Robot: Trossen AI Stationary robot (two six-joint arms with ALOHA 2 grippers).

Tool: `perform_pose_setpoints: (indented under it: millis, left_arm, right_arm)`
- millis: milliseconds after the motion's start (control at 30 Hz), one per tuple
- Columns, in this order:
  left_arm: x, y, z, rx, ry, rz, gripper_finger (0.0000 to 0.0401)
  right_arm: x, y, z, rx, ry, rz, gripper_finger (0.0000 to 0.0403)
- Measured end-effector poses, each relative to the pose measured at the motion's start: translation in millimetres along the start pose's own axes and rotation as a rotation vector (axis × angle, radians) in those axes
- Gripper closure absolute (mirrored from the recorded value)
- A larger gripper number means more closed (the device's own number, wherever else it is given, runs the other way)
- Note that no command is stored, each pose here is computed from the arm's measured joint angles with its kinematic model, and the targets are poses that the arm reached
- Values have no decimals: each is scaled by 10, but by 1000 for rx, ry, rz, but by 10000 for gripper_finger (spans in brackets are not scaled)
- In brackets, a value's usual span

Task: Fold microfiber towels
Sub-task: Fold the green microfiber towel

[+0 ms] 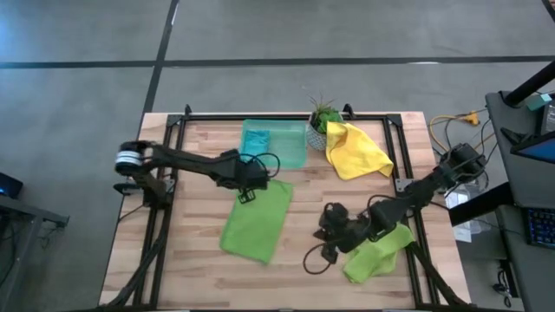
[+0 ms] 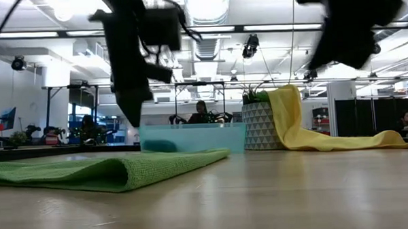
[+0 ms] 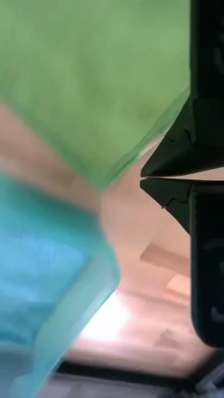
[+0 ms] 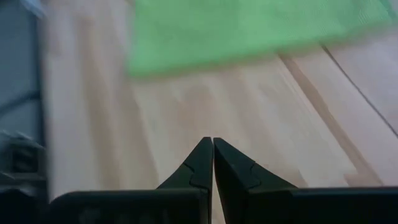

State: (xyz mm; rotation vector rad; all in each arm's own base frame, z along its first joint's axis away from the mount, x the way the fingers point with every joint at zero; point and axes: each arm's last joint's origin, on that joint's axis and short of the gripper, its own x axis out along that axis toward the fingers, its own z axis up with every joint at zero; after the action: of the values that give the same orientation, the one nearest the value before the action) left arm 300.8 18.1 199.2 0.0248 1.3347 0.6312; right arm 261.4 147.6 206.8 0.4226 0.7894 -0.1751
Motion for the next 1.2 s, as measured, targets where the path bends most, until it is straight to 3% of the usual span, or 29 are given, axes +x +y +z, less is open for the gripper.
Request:
perform_pose_setpoints:
  millis: [167,333,467,833,933,1067,1200]
  left_arm:
    - [-177,28,-368,65,72,-310,401]
    - [-107,-44,-854,39,161,-333,401]
    - [4,-229,-1108,81,196,-434,401]
    - [-58,-963,-1287,21,85,-594,401]
    - [-177,-1141,-1263,46,30,-694,401]
    - [-281,-1227,-1268,72,18,-768,401]
    - [-391,-1220,-1342,122,-16,-785,401]
  right_arm:
    - [42,29,227,-9,-133,95,394]
    - [71,-39,330,7,-153,74,394]
    - [74,-46,333,1,-152,71,394]
    - [75,-43,335,2,-154,74,394]
    - [75,-42,336,16,-154,77,394]
    - [73,-28,346,42,-158,98,394]
    - [57,37,385,59,-153,213,394]
